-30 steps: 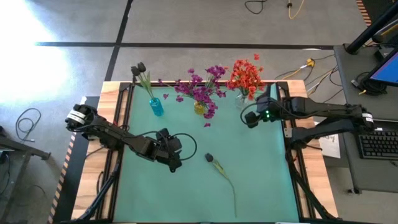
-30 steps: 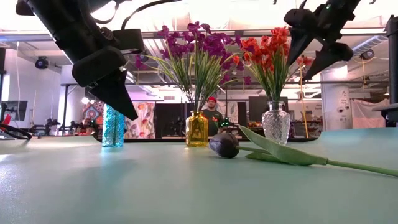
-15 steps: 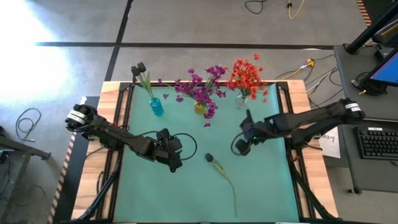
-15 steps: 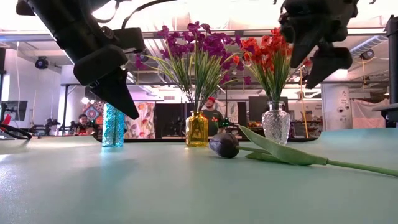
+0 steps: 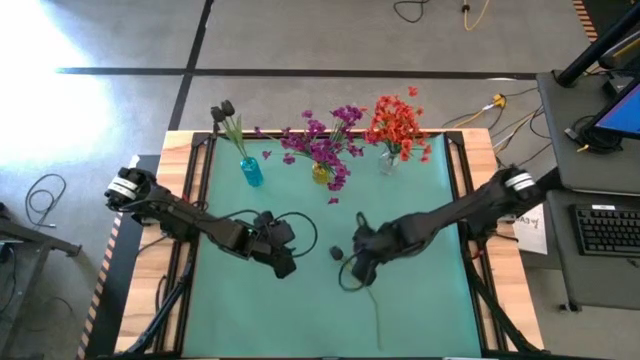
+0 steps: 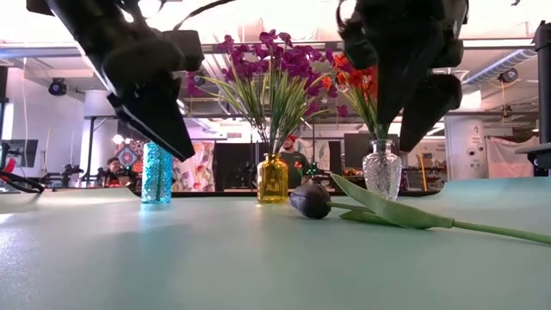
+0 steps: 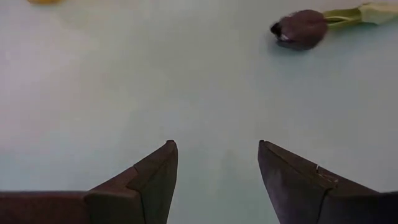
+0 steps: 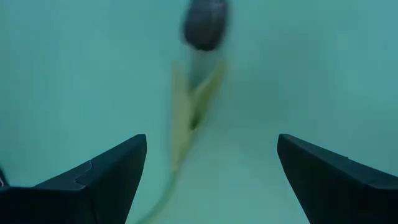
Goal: Sort flowers into vase by color
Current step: Put the black flower into the blue vase
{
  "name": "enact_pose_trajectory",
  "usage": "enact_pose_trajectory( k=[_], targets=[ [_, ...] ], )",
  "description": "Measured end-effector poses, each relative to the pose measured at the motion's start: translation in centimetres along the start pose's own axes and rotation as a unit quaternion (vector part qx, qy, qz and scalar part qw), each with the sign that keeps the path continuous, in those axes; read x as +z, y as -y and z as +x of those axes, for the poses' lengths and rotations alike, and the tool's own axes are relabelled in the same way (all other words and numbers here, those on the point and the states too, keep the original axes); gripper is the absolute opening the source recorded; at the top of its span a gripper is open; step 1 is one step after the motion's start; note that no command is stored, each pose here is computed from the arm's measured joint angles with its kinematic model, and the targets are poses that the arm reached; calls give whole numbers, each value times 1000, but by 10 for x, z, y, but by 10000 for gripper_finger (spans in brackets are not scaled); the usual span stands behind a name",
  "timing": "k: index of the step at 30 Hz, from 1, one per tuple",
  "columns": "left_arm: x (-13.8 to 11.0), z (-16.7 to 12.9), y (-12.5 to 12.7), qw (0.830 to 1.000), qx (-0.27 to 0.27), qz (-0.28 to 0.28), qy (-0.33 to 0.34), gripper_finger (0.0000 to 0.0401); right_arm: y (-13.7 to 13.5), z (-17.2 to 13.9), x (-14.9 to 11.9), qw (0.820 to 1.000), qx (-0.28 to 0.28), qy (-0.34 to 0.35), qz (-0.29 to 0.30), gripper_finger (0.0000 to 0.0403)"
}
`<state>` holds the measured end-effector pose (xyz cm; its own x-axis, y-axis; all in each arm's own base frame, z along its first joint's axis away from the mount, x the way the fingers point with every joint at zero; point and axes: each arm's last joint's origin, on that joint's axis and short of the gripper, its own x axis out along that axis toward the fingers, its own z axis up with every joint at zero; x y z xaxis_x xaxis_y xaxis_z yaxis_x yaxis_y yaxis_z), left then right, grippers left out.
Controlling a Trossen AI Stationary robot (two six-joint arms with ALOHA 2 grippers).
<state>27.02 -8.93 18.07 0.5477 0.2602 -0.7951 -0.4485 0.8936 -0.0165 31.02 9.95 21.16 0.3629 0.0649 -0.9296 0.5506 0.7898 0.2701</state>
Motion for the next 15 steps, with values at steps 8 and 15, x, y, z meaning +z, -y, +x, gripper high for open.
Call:
enact_pose_trajectory(
  k=[8, 15],
  targets=[
    [-23, -16, 25, 999, -41, -6, -4, 208, -38, 39, -4, 999, -35, 3, -40, 333],
    [-46, -35, 47, 996, -85, -2, -5, 208, -43, 68, -3, 997, -69, 1, -43, 294]
  ],
)
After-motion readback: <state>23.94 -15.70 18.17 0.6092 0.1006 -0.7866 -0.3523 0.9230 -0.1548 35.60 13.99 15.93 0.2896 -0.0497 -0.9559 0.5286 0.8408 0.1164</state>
